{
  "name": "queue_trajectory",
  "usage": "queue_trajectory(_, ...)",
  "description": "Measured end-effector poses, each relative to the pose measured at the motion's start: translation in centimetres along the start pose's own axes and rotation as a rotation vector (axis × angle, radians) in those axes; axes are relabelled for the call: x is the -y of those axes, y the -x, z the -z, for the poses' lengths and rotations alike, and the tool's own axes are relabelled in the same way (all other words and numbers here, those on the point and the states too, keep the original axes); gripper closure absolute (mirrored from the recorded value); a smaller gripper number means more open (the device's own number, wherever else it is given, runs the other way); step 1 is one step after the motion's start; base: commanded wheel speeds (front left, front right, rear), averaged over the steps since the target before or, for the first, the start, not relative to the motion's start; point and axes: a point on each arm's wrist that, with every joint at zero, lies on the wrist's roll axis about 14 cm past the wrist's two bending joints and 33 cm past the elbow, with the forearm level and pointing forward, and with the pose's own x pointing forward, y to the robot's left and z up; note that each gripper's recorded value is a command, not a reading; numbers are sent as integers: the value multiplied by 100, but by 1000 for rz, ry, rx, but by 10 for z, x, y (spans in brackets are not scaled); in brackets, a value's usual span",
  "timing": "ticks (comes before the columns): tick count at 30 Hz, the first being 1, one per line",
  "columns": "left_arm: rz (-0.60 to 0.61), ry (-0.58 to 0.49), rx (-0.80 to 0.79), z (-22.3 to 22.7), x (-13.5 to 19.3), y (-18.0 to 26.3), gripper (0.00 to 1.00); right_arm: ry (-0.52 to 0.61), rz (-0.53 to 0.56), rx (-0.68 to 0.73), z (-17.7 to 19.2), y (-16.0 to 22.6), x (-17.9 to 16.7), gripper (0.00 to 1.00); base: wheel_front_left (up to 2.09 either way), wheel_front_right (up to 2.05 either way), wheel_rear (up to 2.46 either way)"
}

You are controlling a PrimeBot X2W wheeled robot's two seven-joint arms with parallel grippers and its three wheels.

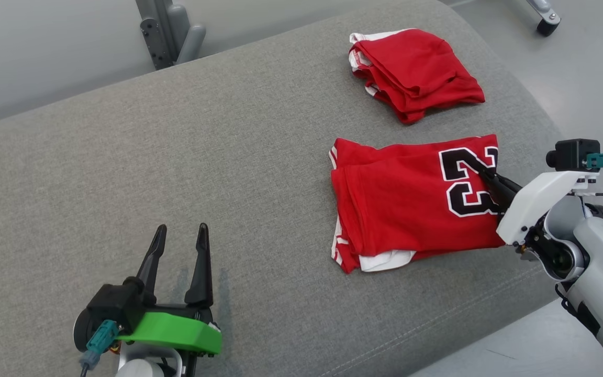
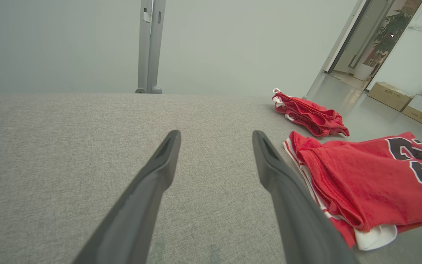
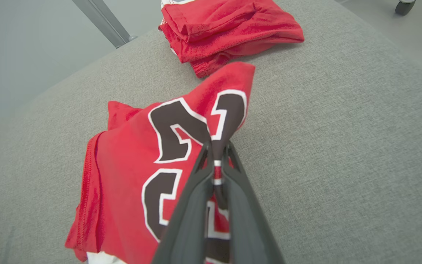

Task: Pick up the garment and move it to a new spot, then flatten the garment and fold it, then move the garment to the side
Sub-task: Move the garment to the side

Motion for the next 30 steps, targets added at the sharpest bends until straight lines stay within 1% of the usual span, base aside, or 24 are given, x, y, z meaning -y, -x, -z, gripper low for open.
queue_trajectory(5, -13, 0, 17, -6, -1, 2, 0, 31, -21, 13, -10, -2, -7, 100, 0, 0, 0)
queue_trajectory(9, -60, -3, 40, -15, -11, 15, 0, 84, -77, 29, -29, -12, -30, 100, 0, 0, 0)
queue_trajectory(15, -121, -8, 68, -25, -24, 32, 0, 169, -150, 73, -72, -31, -70, 100, 0, 0, 0)
queue_trajectory(18, -150, -11, 80, -30, -32, 40, 0, 185, -179, 90, -94, -41, -91, 100, 0, 0, 0)
queue_trajectory(22, -183, -12, 87, -32, -41, 48, 0, 208, -200, 112, -120, -57, -116, 100, 0, 0, 0)
queue_trajectory(25, -211, -12, 88, -32, -49, 54, 0, 218, -214, 120, -132, -69, -133, 100, 0, 0, 0)
queue_trajectory(27, -226, -13, 86, -31, -54, 57, 0, 229, -212, 117, -136, -77, -139, 100, 0, 0, 0)
queue_trajectory(30, -250, -15, 87, -31, -62, 60, 0, 248, -185, 105, -140, -89, -137, 100, 0, 0, 0)
